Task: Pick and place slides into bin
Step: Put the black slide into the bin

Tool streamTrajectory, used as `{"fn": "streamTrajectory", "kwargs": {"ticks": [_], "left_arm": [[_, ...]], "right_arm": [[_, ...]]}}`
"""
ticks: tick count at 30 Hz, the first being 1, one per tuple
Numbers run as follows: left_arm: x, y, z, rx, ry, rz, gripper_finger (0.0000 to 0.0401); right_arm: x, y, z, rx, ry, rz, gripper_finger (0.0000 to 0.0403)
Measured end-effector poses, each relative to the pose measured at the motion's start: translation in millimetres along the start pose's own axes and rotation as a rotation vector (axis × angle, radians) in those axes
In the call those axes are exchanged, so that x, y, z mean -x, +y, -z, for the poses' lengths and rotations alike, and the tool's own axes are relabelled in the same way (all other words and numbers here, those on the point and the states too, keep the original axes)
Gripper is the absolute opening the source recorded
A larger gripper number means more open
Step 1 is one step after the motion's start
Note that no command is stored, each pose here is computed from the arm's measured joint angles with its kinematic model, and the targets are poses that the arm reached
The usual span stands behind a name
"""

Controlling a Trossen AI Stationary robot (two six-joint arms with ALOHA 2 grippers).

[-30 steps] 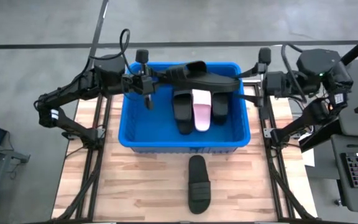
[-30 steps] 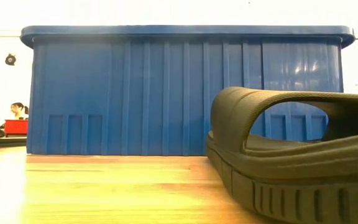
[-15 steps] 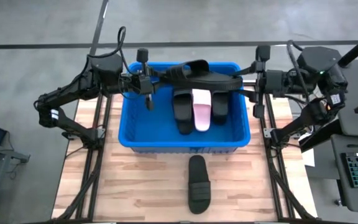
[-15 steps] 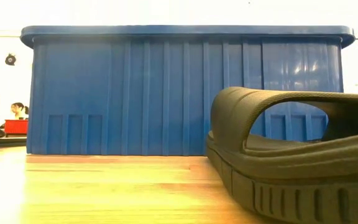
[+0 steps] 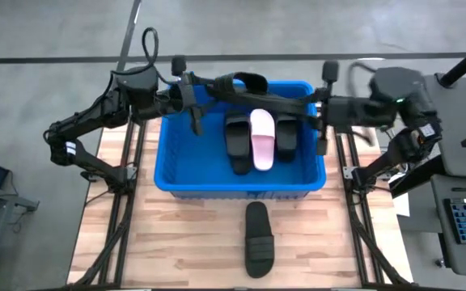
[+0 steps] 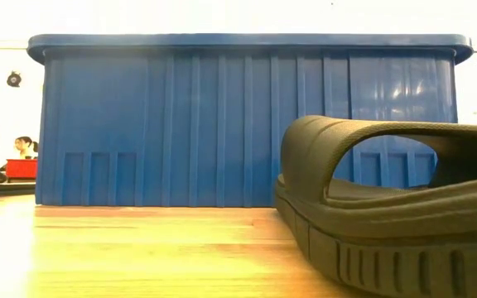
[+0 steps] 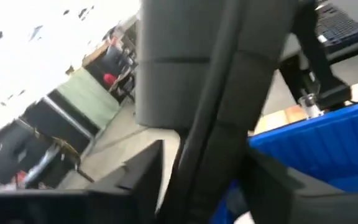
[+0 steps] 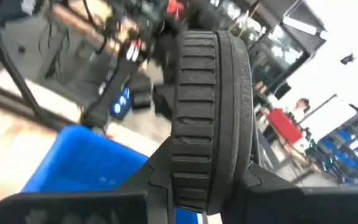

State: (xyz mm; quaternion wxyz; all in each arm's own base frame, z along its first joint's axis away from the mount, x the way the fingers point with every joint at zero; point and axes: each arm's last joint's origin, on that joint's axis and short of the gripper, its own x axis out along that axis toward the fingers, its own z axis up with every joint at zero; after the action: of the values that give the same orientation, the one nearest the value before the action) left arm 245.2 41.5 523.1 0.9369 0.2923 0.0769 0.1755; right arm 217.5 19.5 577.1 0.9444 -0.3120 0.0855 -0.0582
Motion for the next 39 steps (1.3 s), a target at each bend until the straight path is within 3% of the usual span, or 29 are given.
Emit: {"fn": "streamTrajectory", "kwargs": {"ticks": [4,7,16,19,24,39], "left_arm": [[9,1,2,0.049,0.032,0.018,0.0242],[19,4,3,0.103,0.042,0.026,0.0272],[42,13,3,0.303,0.052,0.011,0.0282],[38,11,10,0.393,0.134,0.022,0.0283],[21,-6,30,0.351,0.353,0.110,0.0283],[-6,-26,48,0.309,0.517,0.207,0.0283]], "right_arm": [[-12,6,4,0.020,0.054,-0.012,0.0063],[-21,11,7,0.052,0.101,-0.029,0.0063],[-69,37,27,0.181,0.369,-0.028,0.0061],[-90,49,34,0.233,0.428,-0.057,0.0061],[-119,68,46,0.309,0.517,-0.111,0.0061],[-168,115,66,0.502,0.696,-0.130,0.0060]]}}
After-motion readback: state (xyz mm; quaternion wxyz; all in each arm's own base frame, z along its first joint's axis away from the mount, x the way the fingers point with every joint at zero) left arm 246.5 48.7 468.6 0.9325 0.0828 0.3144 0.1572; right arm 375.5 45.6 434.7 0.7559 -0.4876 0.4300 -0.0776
